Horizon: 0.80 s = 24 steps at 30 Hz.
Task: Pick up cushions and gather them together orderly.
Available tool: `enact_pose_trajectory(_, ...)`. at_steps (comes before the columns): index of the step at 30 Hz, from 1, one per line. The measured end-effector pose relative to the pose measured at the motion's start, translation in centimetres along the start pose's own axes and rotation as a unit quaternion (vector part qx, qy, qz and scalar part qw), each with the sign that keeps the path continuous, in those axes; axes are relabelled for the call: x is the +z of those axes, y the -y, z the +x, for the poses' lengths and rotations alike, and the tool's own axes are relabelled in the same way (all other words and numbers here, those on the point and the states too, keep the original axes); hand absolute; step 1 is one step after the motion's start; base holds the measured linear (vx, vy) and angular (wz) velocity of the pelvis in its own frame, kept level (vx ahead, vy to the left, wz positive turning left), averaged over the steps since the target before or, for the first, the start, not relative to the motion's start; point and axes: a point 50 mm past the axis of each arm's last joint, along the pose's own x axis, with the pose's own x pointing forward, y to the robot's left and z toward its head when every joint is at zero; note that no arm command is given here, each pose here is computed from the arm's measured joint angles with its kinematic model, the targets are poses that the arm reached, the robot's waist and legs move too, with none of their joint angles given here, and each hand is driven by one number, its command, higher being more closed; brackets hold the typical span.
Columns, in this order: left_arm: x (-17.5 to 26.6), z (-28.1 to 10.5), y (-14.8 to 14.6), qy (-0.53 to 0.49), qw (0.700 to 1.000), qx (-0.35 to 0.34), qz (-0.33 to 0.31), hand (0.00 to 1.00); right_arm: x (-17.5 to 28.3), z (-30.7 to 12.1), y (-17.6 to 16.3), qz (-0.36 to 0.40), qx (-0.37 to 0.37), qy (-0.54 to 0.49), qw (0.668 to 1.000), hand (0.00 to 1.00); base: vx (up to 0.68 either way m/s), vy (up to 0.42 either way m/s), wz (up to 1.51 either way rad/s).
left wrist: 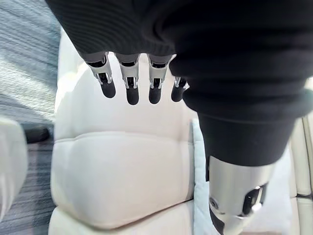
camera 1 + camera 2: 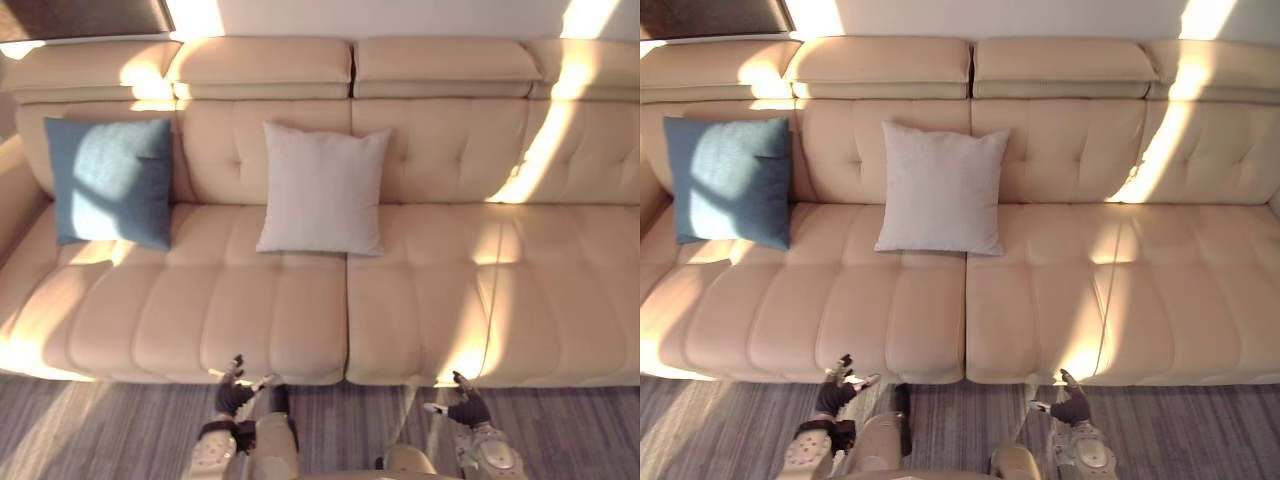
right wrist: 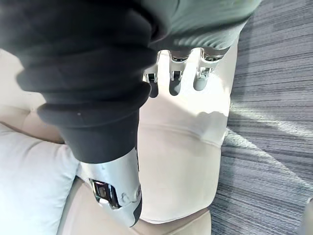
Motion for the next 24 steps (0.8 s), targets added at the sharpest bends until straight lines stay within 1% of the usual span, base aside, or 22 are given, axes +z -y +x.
enact_pose_trajectory(2, 0.4, 0.3, 0.8, 0.004, 1.0, -0.007, -0.018, 0.0, 0.4, 0.3, 0.4, 0.016, -0.014, 0.003, 1.0, 0.0, -0.4, -0.185, 0.33)
enact_pose_trajectory(5, 0.6, 0.4, 0.8, 0.007, 1.0, -0.006, -0.017, 0.0, -0.1, 0.2, 0.6, 0.019, -0.019, -0.007, 1.0, 0.0, -0.29, -0.109, 0.3)
enact_pose_trajectory(8, 0.6, 0.5, 0.7, 0.009, 1.0, -0.006, -0.016, 0.0, 0.4, 0.5, 0.7, 0.019, -0.02, 0.0, 1.0, 0.0, -0.25, -0.028, -0.16)
enact_pose_trajectory(10, 0.4, 0.4, 0.7, 0.005, 1.0, -0.007, -0.016, 0.0, 1.1, 0.9, 0.5, 0.021, -0.019, 0.01, 1.0, 0.0, -0.22, 0.113, -0.39)
enact_pose_trajectory(16, -0.4, 0.4, 0.1, -0.016, 1.0, -0.001, -0.003, 0.0, 0.5, 0.8, -0.2, 0.029, -0.013, -0.004, 0.999, 0.0, -0.12, 0.162, -0.45)
enact_pose_trajectory(19, -0.4, 0.7, 0.0, -0.019, 1.0, 0.0, 0.0, 0.0, 0.9, 0.8, -0.5, 0.037, -0.018, 0.004, 0.999, 0.0, -0.02, 0.191, -1.07)
enact_pose_trajectory(24, 0.2, 1.0, -1.4, -0.011, 1.0, 0.013, 0.016, 0.0, 3.9, 1.9, -1.4, 0.048, -0.005, 0.05, 0.998, 0.0, 0.0, 0.074, -1.55)
